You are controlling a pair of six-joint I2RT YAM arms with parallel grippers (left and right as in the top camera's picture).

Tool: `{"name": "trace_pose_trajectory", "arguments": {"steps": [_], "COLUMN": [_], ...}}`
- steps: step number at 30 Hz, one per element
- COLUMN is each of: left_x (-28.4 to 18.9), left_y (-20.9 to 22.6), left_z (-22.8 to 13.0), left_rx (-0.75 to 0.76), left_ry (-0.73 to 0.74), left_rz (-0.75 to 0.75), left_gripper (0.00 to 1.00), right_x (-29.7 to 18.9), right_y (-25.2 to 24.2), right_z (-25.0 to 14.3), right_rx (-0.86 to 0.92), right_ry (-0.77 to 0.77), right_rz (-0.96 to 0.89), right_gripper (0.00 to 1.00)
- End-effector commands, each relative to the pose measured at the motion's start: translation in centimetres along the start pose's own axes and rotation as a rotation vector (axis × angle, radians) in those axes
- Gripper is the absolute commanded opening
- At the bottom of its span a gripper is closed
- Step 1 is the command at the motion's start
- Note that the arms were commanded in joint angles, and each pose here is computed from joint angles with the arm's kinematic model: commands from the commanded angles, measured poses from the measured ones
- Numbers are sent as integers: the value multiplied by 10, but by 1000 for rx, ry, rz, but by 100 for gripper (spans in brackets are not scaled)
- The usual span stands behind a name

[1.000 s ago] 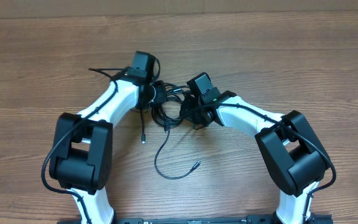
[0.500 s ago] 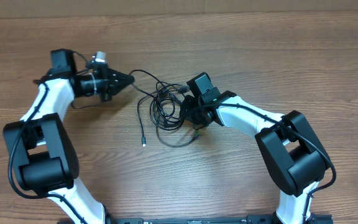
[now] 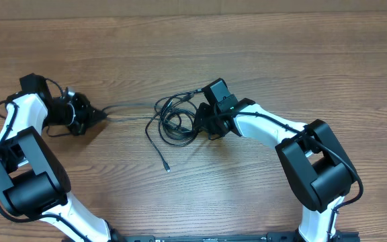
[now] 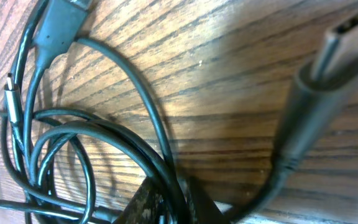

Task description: Untangle cables

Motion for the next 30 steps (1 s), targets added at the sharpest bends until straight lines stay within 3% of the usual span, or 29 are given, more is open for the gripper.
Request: {"name": "trace_pose_trajectory", "arguments": {"steps": [1, 2, 4, 6, 11, 15, 19, 23, 26, 28, 29, 30], "left_x": [-16, -15, -12, -7, 11, 47, 78, 96, 106, 109, 108, 108], "left_y": [29, 26, 12, 1, -20, -66, -97, -105, -110, -110, -109, -108], "left_z": [11, 11, 5, -6, -18, -31, -52, -69, -78, -78, -77, -76], "left_rx": [-27, -26, -27, -39, 19, 120, 195, 213, 237, 253, 255, 258], "left_ry": [-75, -70, -37, 19, 73, 96, 115, 109, 88, 63, 56, 48], "left_rz": [208, 187, 88, 39, 46, 40, 90, 209, 282, 320, 330, 338], "left_gripper": [6, 11, 50, 63, 63, 75, 80, 75, 55, 31, 25, 13], "right_x": [3, 3, 3, 3, 3, 3, 3, 3, 3, 3, 3, 3], "right_y": [-5, -5, -5, -5, -5, -5, -5, -5, -5, -5, -5, -5], "right_z": [3, 3, 3, 3, 3, 3, 3, 3, 3, 3, 3, 3], "right_rx": [-1, -1, -1, -1, -1, -1, 0, 0, 0, 0, 0, 0], "right_ry": [-24, -24, -24, -23, -24, -24, -23, -23, -23, -23, -23, -23], "right_rz": [-25, -25, -25, -25, -24, -22, -25, -25, -25, -25, -25, -25], "right_gripper": [13, 13, 13, 13, 13, 13, 13, 13, 13, 13, 13, 13]}}
Point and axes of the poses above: each gripper's point midway between its finger pads, its own x axis out along the fingers, its own y axis along the line the jaws close on, z = x × y, the point moved 4 cm from there along -x, back along the fingers, and after that the axes turned 13 degrees about x, right-handed, at the moved point
